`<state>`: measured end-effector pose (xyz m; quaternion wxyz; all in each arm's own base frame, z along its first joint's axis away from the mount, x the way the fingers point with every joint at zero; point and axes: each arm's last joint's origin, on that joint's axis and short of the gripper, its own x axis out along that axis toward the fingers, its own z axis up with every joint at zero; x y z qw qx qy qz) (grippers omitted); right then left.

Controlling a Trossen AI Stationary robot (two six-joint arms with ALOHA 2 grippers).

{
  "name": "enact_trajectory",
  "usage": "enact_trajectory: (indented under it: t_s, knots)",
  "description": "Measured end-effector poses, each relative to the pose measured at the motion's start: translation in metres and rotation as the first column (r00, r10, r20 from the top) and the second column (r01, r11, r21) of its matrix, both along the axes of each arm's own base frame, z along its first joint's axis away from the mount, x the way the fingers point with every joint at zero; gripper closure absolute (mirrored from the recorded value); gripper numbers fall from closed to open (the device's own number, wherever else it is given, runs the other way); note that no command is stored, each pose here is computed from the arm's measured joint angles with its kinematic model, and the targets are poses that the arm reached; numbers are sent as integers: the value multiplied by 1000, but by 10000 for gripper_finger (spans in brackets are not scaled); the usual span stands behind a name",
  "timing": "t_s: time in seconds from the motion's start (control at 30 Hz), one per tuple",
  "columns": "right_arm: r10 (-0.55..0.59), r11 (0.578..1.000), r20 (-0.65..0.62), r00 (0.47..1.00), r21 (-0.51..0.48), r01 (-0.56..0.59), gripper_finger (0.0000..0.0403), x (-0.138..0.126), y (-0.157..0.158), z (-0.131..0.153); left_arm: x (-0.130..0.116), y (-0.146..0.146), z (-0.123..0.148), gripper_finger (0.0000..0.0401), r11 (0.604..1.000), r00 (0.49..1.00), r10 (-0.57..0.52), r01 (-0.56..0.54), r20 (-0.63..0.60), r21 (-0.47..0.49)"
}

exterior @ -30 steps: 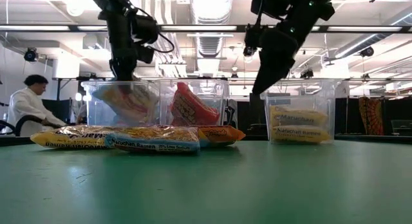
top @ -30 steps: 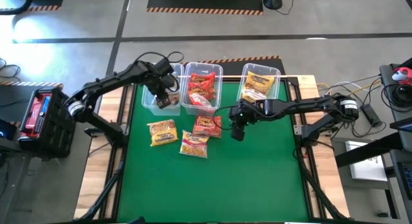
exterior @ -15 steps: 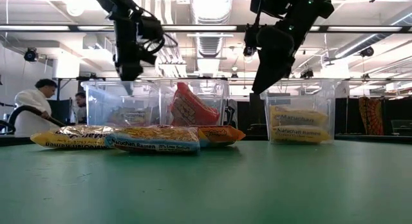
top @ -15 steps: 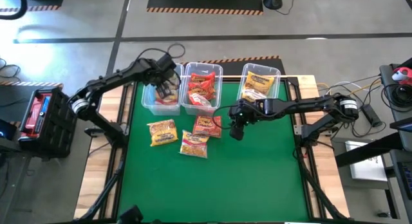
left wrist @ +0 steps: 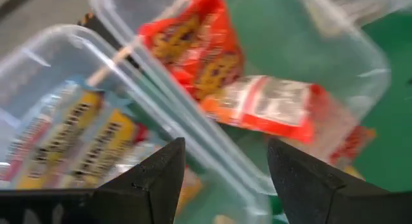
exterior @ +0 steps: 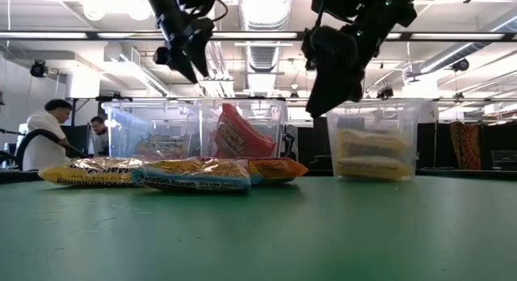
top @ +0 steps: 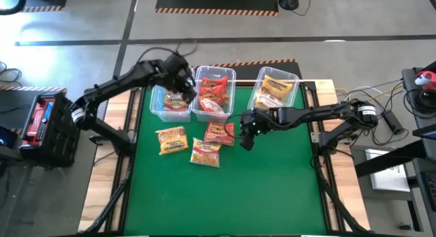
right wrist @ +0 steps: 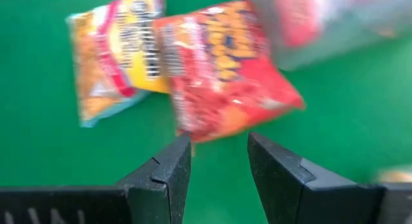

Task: Sort Maruchan noodles
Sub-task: Put the orange noodle pack into the top center transparent bin

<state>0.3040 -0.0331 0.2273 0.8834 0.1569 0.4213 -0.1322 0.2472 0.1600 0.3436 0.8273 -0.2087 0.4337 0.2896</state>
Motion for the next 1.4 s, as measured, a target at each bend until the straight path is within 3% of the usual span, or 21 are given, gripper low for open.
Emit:
enact_trajectory:
  t_s: [0.2,0.37,0.63,0.77,1.03,1.4]
  knots:
    - [130,991,58,990,7,-130,261,14,12,-7,24,-50,-9,200,995,1000,-9,11,22,-98]
    - [206,978,26,978,23,-207,261,9,14,-8,40,-86,-7,200,1000,999,21,-20,48,-22]
    - [268,963,-36,963,-17,-268,261,-15,15,11,47,-108,2,200,993,985,112,-105,134,-60]
    - [273,962,14,962,-35,-272,261,-23,17,25,50,-121,4,200,983,975,143,-120,169,-137]
    - [288,958,110,951,-26,-287,261,-14,23,25,54,-175,-17,200,931,972,200,-151,121,-331]
    - [371,926,147,917,10,-376,262,15,56,-4,47,-221,-80,201,833,921,384,-379,-73,-403]
